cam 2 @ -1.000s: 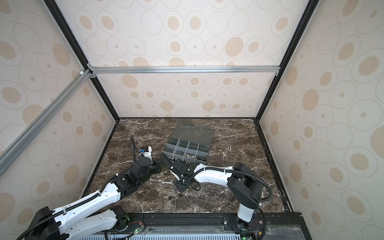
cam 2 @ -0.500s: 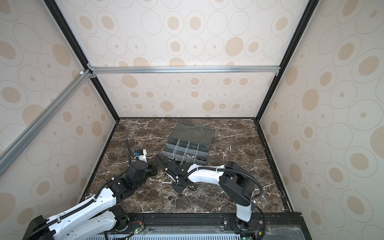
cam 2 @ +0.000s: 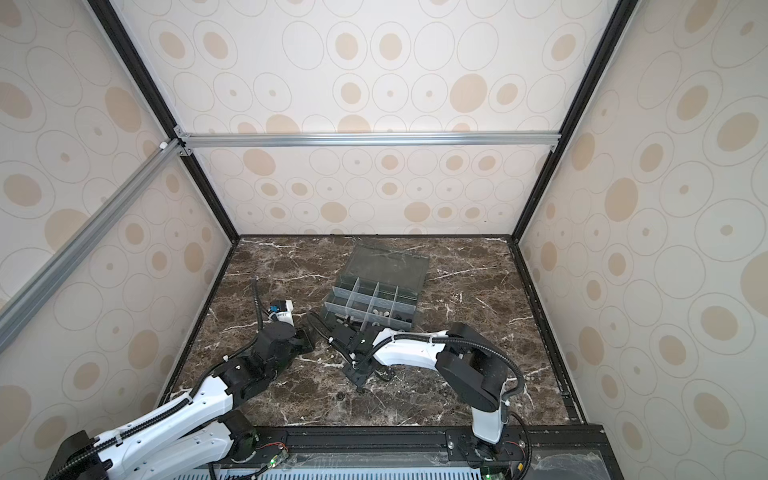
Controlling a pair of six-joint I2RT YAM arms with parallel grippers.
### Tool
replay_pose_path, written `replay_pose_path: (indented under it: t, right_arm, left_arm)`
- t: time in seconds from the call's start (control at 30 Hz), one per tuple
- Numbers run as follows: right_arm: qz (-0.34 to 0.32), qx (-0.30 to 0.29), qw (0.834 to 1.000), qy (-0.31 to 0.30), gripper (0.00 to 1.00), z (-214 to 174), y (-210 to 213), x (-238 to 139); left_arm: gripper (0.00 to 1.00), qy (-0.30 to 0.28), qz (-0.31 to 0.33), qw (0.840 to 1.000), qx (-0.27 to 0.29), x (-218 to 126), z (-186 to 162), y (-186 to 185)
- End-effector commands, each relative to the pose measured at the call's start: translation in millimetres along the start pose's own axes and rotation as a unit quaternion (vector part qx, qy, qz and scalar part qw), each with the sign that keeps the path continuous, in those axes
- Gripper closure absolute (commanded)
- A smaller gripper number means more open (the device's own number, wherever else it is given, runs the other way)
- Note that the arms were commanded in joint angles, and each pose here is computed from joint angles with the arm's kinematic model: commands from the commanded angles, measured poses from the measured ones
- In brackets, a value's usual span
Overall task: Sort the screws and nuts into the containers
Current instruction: 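Lift the wing nut over the box with the right gripper while the left withdraws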
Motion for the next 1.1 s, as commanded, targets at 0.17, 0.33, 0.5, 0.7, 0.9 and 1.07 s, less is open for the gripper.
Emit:
replay_pose_path:
  t: [0.17,0.33,0.5,0.7,0.9,1.07]
  right_arm:
    - [-0.062,0.01,0.993,-0.102,0.85,33.5,-39.7,-61.3]
    - [-0.104,0.074,0.98,-0.151,0.84,58.5,-85.6,-80.5]
    - [-0.152,0.137,0.968,-0.143,0.84,72.5,-117.8,-73.5]
    - [-0.162,0.185,0.961,-0.128,0.84,76.9,-136.3,-54.3]
    - [-0.164,0.194,0.958,-0.135,0.84,83.7,-140.1,-49.5]
    - [-0.168,0.209,0.953,-0.141,0.84,89.6,-143.0,-49.8]
  left_arm:
    - [0.66,-0.002,0.004,1.0,-0.014,-0.6,-1.2,4.4]
    - [0.66,0.003,-0.003,1.0,-0.014,0.5,-1.9,2.8]
    - [0.66,0.001,-0.004,1.0,-0.02,-0.5,-2.2,3.7]
    - [0.66,0.009,-0.015,1.0,-0.022,-0.7,-3.9,2.5]
    - [0.66,0.017,-0.017,0.999,-0.027,1.0,-8.1,3.8]
    - [0.66,0.016,-0.022,0.999,-0.03,3.2,-7.6,1.7]
Point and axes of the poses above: each gripper's point midway between its finger pads, its own x axis out along the fingers, its own y axis along the line the jaws close on, z = x × y, the point moved 10 cm from there along -x, back along the fingers, and after that the axes turned 3 degrees about x, right-handed, at the moved point
